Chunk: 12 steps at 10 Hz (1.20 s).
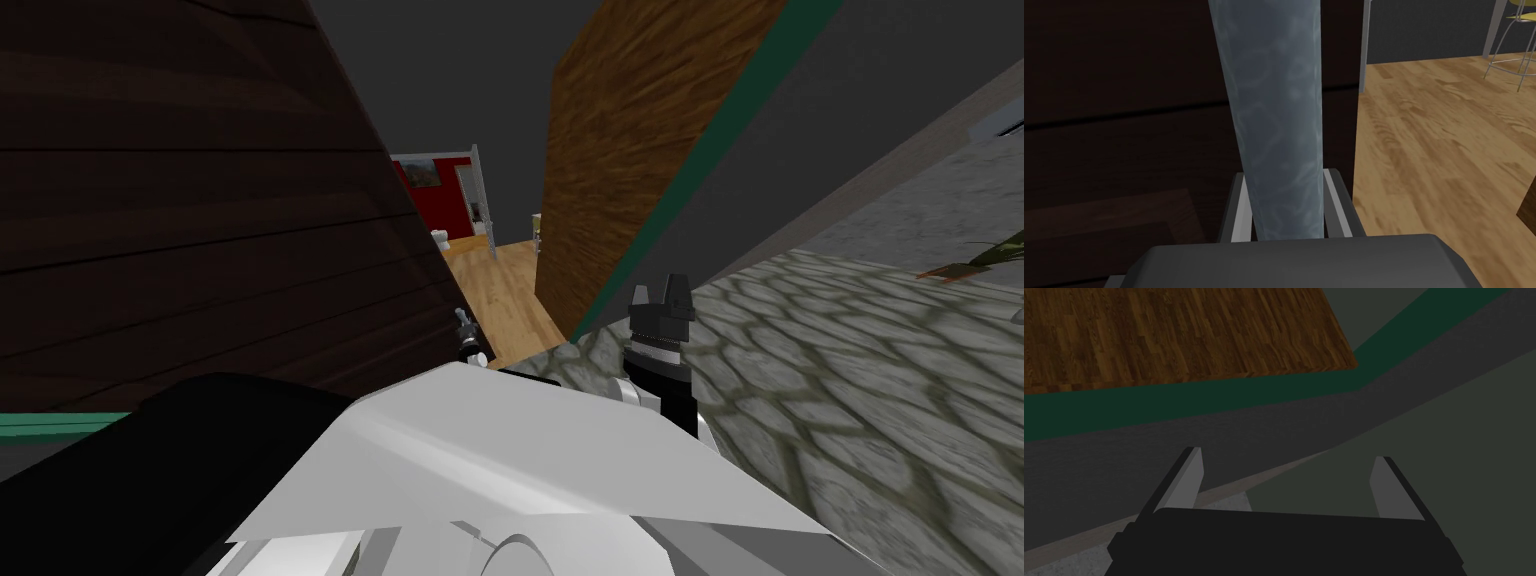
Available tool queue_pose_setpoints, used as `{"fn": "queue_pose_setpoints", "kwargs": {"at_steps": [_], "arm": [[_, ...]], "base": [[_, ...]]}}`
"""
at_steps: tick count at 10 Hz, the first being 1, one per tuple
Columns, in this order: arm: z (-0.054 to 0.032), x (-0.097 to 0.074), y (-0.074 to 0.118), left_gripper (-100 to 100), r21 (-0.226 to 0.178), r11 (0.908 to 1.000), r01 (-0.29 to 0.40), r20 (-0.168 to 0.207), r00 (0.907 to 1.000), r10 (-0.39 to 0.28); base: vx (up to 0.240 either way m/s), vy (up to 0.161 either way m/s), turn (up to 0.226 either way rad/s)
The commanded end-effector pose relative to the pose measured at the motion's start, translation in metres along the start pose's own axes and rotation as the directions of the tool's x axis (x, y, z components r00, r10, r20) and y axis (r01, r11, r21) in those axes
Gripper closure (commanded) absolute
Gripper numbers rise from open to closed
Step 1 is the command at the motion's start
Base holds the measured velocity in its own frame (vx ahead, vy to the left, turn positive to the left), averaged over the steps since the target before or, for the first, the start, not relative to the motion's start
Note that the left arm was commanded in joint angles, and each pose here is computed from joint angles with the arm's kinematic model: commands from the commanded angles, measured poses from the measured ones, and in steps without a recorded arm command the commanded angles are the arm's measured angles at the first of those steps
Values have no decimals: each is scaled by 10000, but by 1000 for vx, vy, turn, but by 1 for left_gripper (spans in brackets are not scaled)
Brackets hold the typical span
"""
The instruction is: Push the door open
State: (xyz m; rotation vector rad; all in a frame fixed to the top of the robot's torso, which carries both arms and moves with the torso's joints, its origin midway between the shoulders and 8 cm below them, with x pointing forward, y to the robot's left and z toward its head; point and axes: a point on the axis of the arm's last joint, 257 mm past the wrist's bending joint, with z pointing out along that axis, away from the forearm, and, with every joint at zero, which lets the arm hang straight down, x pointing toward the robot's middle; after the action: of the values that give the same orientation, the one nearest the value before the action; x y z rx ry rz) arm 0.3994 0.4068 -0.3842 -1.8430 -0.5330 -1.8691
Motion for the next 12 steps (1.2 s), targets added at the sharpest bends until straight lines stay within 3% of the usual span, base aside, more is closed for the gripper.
{"fn": "queue_pose_setpoints", "kwargs": {"at_steps": [1,2,5,8,11,12], "arm": [[31,23,-354,100,679,9976,-126,-135,9998,136],[31,23,-354,100,679,9976,-126,-135,9998,136],[10,26,-753,100,1559,9877,-128,-135,9998,150],[-24,25,-991,100,2099,9777,-114,-124,9998,144],[-75,20,-1217,100,2634,9646,-87,-102,9999,118],[-75,20,-1217,100,2634,9646,-87,-102,9999,118]], "base": [[141,37,-118],[114,29,-27],[126,38,-92],[120,54,-70],[89,35,-59],[72,20,-24]]}}
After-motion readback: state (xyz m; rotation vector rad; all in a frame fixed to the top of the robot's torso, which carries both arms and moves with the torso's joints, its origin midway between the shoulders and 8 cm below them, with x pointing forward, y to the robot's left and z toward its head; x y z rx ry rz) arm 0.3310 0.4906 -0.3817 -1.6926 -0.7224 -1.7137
